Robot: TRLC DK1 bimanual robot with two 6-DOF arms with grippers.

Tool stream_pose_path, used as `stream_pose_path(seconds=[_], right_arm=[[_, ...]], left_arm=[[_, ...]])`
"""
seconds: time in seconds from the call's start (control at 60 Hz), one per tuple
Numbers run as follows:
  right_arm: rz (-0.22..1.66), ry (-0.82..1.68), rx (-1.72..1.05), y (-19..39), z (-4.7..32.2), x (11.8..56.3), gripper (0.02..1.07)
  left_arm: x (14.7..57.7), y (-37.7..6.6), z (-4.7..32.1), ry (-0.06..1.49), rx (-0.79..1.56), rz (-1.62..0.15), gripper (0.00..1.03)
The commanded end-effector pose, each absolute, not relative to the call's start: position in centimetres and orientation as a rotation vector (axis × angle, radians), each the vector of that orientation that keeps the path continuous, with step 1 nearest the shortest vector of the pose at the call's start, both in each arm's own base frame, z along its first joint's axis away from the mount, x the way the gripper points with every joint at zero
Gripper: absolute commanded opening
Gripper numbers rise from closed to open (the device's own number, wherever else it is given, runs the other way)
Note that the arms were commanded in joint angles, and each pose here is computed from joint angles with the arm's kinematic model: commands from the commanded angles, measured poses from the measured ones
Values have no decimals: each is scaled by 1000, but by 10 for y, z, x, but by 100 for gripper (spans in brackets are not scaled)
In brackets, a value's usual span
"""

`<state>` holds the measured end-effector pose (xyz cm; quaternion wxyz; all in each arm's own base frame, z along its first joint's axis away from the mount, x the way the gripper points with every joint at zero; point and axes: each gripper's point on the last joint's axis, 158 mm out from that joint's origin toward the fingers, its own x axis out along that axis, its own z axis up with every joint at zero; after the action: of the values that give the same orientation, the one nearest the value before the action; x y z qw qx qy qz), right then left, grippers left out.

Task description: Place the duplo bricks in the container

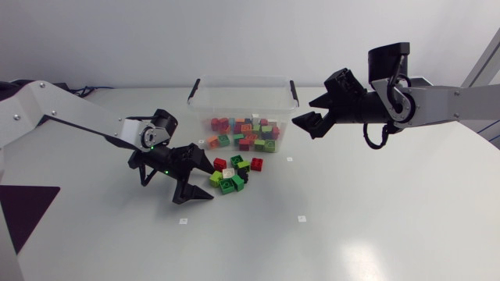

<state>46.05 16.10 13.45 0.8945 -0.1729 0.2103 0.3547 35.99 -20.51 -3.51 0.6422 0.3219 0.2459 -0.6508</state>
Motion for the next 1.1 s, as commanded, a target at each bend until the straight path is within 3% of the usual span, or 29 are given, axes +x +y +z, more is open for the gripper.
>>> stream_pose_path(seconds=[0.0, 0.2, 0.617, 0.7, 0.8, 0.817, 1.083], right_arm=[[737, 413, -371, 158, 139, 456, 98], [734, 418, -372, 157, 137, 456, 98], [724, 411, -374, 153, 142, 450, 98], [725, 413, -374, 152, 140, 449, 98], [725, 416, -373, 152, 139, 446, 98], [725, 415, -373, 152, 139, 445, 98], [792, 415, -391, 166, 132, 414, 98]], left_arm=[[342, -201, -31, 552, 754, -1530, 87], [343, -189, -25, 555, 758, -1534, 87], [355, -214, -22, 596, 670, -1493, 87], [353, -214, -24, 618, 650, -1488, 73], [350, -213, -26, 635, 633, -1480, 38], [349, -212, -25, 636, 632, -1479, 29], [333, -210, -17, 636, 609, -1480, 25]])
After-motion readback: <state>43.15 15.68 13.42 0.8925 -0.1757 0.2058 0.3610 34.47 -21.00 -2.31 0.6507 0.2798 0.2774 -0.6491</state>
